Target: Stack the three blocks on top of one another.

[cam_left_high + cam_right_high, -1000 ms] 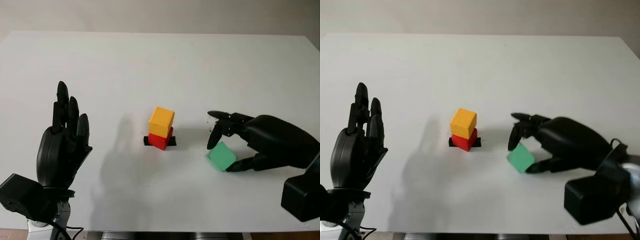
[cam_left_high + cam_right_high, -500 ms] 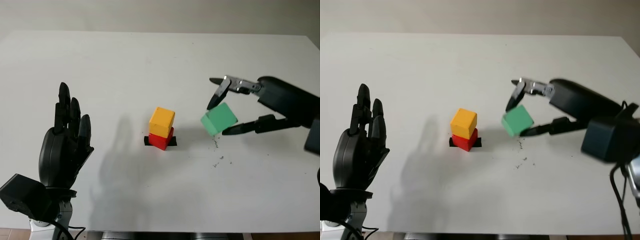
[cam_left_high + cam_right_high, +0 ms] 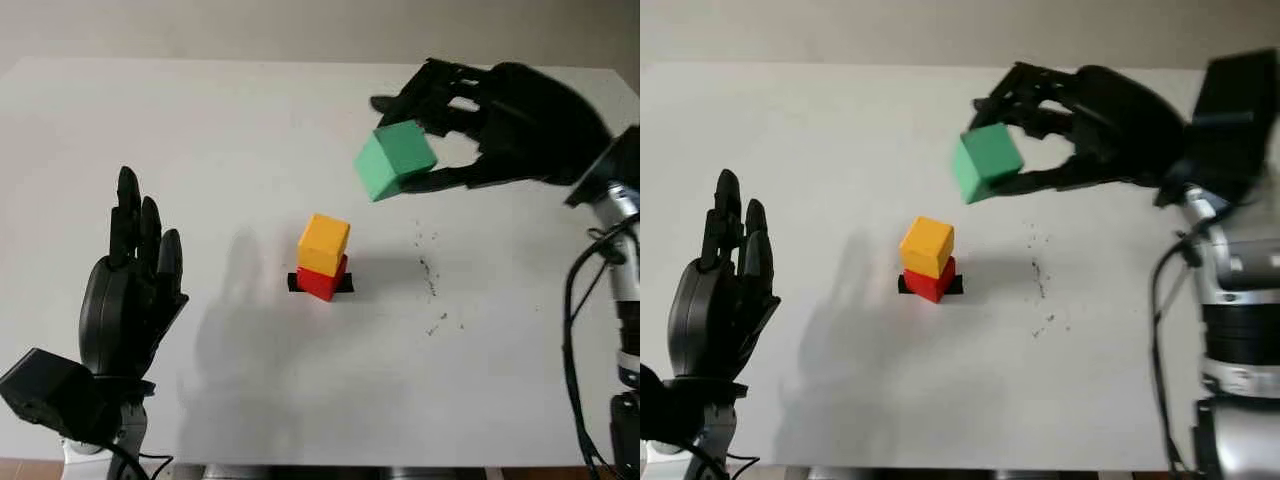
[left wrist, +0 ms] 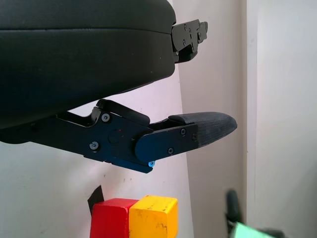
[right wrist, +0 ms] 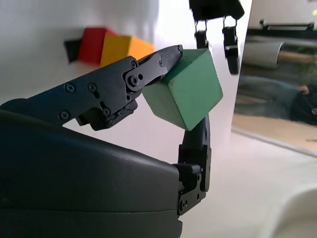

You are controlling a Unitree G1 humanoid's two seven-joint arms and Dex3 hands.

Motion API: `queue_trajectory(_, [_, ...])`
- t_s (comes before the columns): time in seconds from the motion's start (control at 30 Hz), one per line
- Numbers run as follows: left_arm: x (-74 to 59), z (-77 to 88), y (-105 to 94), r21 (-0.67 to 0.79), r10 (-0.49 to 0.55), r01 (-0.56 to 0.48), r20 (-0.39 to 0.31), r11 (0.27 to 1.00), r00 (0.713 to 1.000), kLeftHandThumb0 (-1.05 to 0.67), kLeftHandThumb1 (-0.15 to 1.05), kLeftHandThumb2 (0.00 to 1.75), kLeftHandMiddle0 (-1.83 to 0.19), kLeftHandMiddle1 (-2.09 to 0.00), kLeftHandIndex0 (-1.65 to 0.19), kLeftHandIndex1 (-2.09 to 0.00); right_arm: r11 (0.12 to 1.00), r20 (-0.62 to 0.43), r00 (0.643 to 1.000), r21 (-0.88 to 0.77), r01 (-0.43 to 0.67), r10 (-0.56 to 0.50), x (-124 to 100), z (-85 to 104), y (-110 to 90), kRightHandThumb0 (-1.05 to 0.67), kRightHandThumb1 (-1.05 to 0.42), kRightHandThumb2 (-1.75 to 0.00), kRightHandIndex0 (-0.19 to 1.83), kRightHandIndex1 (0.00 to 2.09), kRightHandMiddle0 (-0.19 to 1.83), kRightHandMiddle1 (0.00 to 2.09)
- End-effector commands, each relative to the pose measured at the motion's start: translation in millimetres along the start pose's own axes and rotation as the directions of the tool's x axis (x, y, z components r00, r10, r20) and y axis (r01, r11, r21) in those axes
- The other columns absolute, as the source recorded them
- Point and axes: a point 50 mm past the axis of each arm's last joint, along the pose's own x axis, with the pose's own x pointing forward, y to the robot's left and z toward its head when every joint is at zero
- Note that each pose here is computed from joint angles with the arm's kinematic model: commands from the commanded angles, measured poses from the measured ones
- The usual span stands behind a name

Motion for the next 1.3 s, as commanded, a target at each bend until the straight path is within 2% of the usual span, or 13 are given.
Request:
queue_trajectory(0.0, [-1.7,2.7,-0.4,0.009,-0.01,0.01,0.015,1.0,1.0,-0.62,1.05,0.6,0.19,0.0,0.19,0.0,0.999,0.018,0.999,0.019,-0.03,0.03,9,6.6,2,-0.46,-0.95,-0.06,0.18,0.04,0.31,1.68])
queue_trajectory(0.37, [-3.9,3.5,-3.2,0.023,0.002,-0.002,0.001,1.0,1.0,-0.64,1.05,0.59,0.19,0.0,0.19,0.0,0.983,-0.052,0.985,0.099,-0.156,0.162,41,-0.8,11,-0.51,-0.92,-0.05,0.24,0.07,0.41,1.54])
queue_trajectory(0.63, [-4.4,3.4,-2.5,0.025,-0.003,0.003,0.001,1.0,1.0,-0.63,1.05,0.6,0.19,0.0,0.19,0.0,0.977,-0.083,0.977,0.105,-0.188,0.197,46,-4.0,19,-0.45,-0.92,-0.05,0.24,0.06,0.39,1.5])
queue_trajectory(1.27, [-5.5,3.8,-0.8,0.036,-0.005,0.006,-0.011,0.999,1.0,-0.64,1.05,0.59,0.19,0.0,0.19,0.0,0.985,-0.135,0.976,0.07,-0.16,0.168,41,-15.4,17,-0.47,-0.92,-0.05,0.22,0.05,0.38,1.53])
